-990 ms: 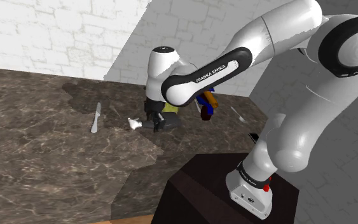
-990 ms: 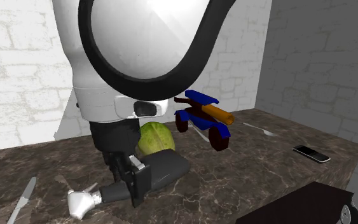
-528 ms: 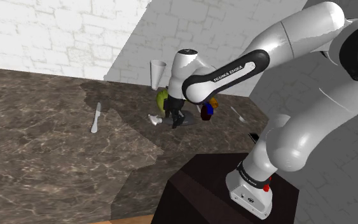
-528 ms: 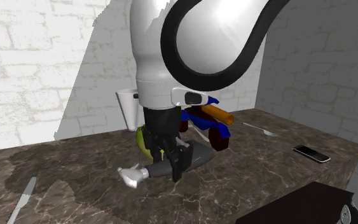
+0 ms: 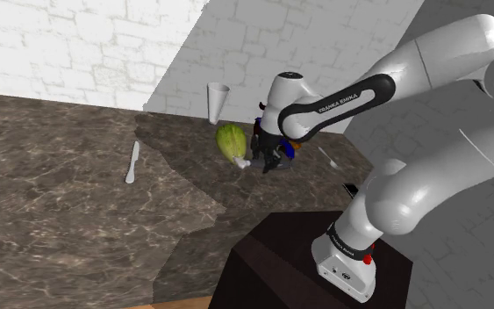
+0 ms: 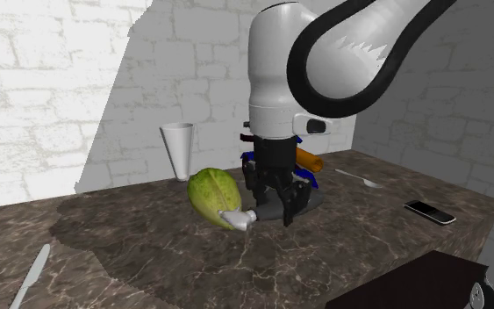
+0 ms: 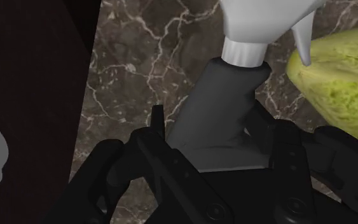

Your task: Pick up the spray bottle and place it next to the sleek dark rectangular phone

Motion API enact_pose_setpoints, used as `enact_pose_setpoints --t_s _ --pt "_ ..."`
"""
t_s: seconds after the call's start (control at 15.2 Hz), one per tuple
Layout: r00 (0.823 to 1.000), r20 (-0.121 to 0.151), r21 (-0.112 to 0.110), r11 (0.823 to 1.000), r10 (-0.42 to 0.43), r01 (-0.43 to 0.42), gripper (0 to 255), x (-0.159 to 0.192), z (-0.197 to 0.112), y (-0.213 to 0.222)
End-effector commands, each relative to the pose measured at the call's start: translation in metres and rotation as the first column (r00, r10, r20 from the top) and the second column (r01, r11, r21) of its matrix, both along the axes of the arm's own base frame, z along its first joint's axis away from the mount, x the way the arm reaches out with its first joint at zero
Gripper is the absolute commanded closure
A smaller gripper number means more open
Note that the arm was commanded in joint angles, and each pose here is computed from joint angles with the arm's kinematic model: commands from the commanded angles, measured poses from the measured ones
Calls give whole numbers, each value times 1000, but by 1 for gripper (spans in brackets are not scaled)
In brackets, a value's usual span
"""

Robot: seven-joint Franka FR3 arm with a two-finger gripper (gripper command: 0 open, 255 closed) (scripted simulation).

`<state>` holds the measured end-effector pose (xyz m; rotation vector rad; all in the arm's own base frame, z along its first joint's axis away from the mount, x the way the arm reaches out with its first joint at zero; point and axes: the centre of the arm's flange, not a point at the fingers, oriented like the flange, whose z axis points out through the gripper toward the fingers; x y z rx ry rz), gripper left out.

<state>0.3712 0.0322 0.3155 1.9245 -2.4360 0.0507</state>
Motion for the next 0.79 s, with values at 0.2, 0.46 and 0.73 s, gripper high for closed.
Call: enact_pose_setpoints --t_s 0.2,0.46,0.73 --pt "1000 0 0 1000 2 -2 255 -23 0 -62" --pt "1000 0 0 1000 2 -2 255 -42 0 -111" --pt "1000 0 0 1000 2 -2 255 -61 0 -160"
